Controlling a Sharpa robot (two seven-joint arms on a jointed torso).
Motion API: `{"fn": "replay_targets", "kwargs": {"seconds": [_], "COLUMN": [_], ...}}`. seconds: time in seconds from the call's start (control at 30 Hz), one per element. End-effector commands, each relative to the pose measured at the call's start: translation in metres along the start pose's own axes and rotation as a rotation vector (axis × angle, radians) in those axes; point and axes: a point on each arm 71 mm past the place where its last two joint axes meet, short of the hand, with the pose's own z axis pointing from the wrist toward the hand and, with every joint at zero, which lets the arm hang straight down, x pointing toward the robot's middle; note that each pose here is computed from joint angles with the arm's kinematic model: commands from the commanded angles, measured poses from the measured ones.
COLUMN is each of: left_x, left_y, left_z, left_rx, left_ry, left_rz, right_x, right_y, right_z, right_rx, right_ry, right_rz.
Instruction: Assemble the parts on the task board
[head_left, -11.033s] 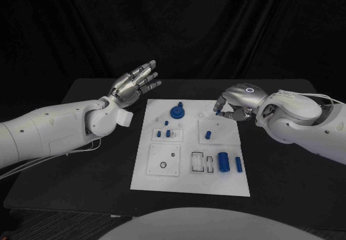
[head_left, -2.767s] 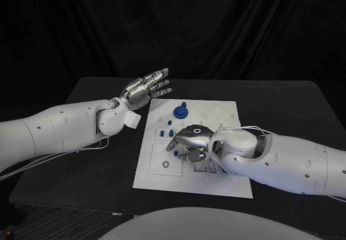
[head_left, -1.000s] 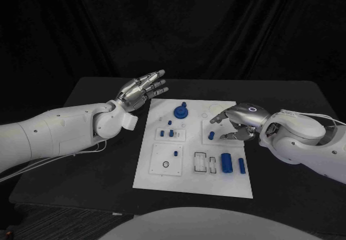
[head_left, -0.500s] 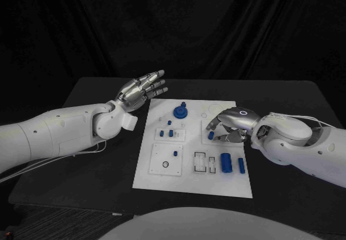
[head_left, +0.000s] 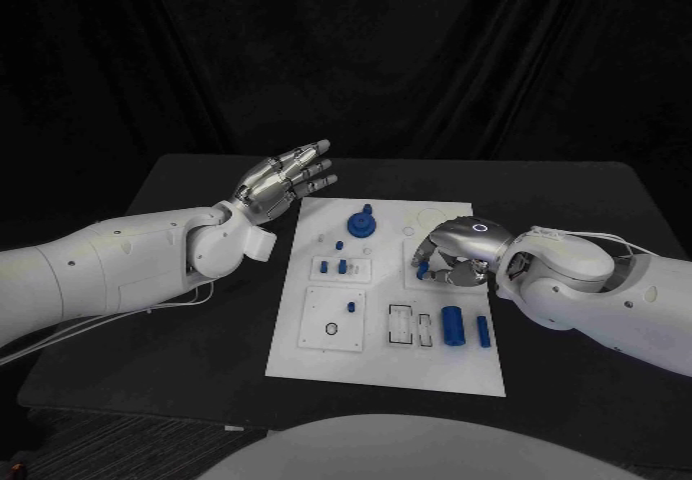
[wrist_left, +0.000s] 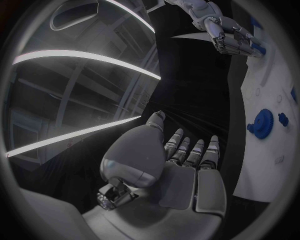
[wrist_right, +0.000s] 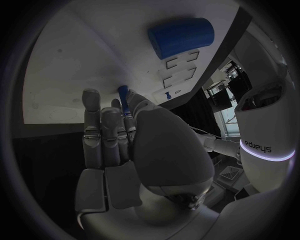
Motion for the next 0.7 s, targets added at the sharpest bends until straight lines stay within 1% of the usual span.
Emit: {"fn": "replay_targets", "kwargs": {"seconds": [0.03, 0.13, 0.37, 0.7], "left_x": [0.0035, 0.0048, 0.0044, 0.0040], "left_y": [0.0003, 0.0010, 0.0014, 0.0022], "left_z": [0.0007, 0.0010, 0.0006, 0.0001], "left_rx": [0.013, 0.010, 0.007, 0.001], "left_ry": [0.009, 0.013, 0.012, 0.012], "left_rz": [-0.016, -0.019, -0.020, -0.021], "right_x": [0.0005, -0.0001, -0.0017, -0.0049], "right_y": [0.0001, 0.0001, 0.0018, 0.0019], "right_z": [0.0001, 0.0008, 0.0020, -0.0051], "right_rx": [-0.009, -0.011, -0.021, -0.017], "right_ry": [-0.008, -0.018, -0.041, -0.077], "right_rz": [0.007, 0.009, 0.011, 0.016]}}
